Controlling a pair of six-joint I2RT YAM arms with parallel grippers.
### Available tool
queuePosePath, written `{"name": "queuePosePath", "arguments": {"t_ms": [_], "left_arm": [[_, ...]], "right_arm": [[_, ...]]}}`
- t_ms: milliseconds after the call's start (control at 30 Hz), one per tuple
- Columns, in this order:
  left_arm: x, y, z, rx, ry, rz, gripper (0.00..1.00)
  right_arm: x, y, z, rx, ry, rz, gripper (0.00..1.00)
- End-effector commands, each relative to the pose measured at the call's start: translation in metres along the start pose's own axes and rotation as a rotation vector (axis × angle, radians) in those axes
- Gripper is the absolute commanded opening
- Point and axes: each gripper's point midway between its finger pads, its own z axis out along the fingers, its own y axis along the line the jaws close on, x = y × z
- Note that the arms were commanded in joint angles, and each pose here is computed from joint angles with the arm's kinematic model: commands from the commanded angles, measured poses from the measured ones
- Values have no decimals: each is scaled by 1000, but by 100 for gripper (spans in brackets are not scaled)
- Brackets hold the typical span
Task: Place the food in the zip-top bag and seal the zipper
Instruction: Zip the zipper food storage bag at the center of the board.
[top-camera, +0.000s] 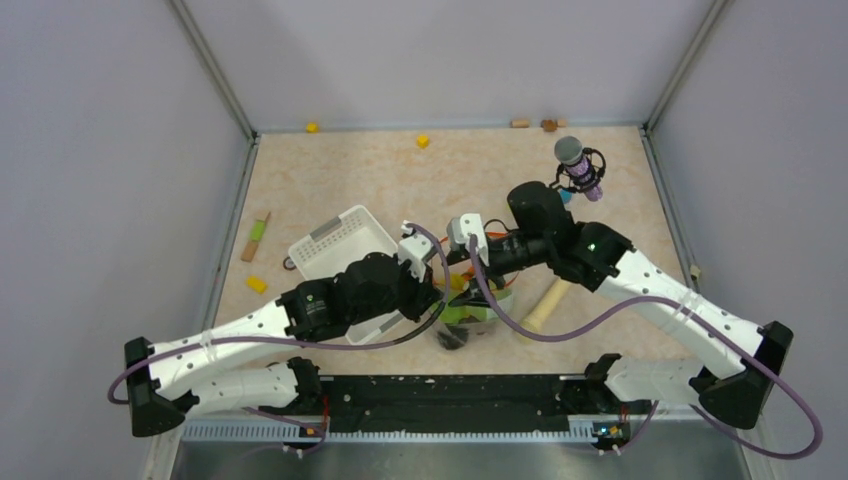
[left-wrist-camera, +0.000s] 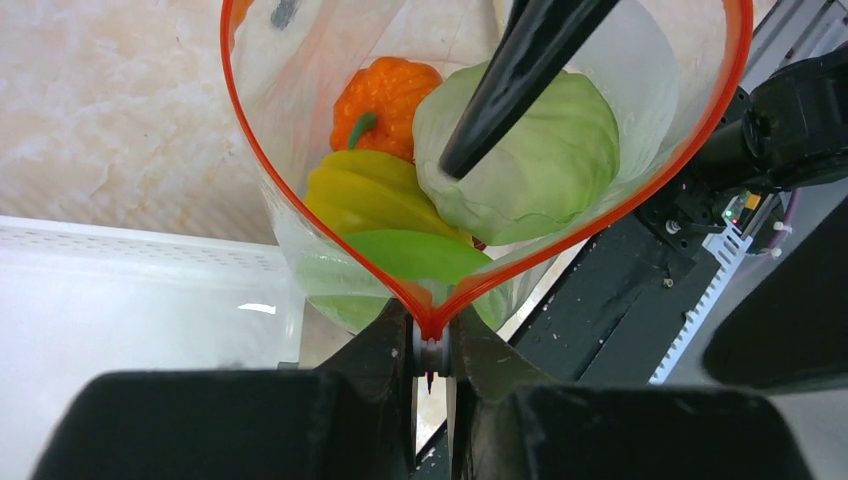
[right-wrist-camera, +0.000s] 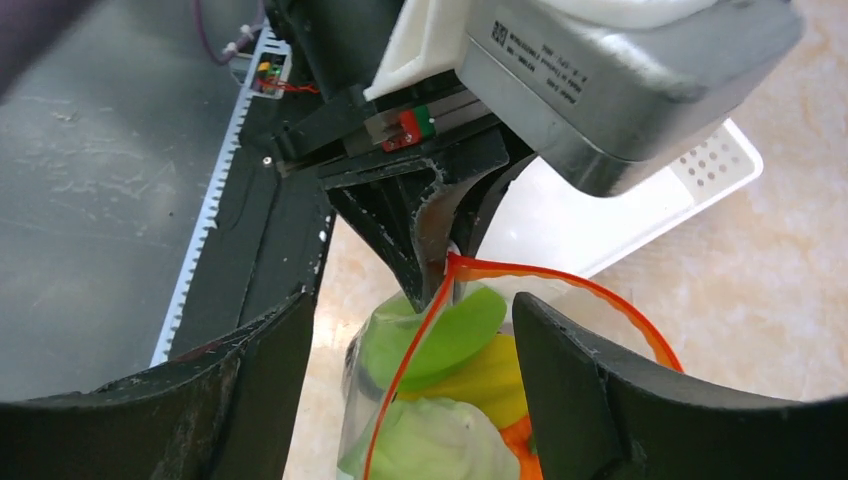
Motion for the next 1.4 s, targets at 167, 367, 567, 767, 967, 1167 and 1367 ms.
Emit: {"name": "queuePosePath", "arguments": {"t_ms": [167,367,567,767,967,1167,1367], "left_arm": [[-32,-10,-8,38,-125,-17,0],[-28,-14,-11,87,-134,27,0],[-23,-2,-20,49,-181,8,75],[-23,26,-29,-34,-387,-97,90],[-15,36,-33,-9,-541,-127,91],[-17,43,-33,-14,-629,-174,89],[-19,32,-25,43,-642,-191,77]], "right_arm": [[25,-24,8,234,77,130,72],[43,-35,8,309,133,195,39],[33,-49,2,395,106,247,4],[26,-52,-3,486,2,352,0],[28,-52,-5,520,-28,418,0],[31,-47,-1,495,-41,434,0],[34,-47,-1,507,-45,437,0]]}}
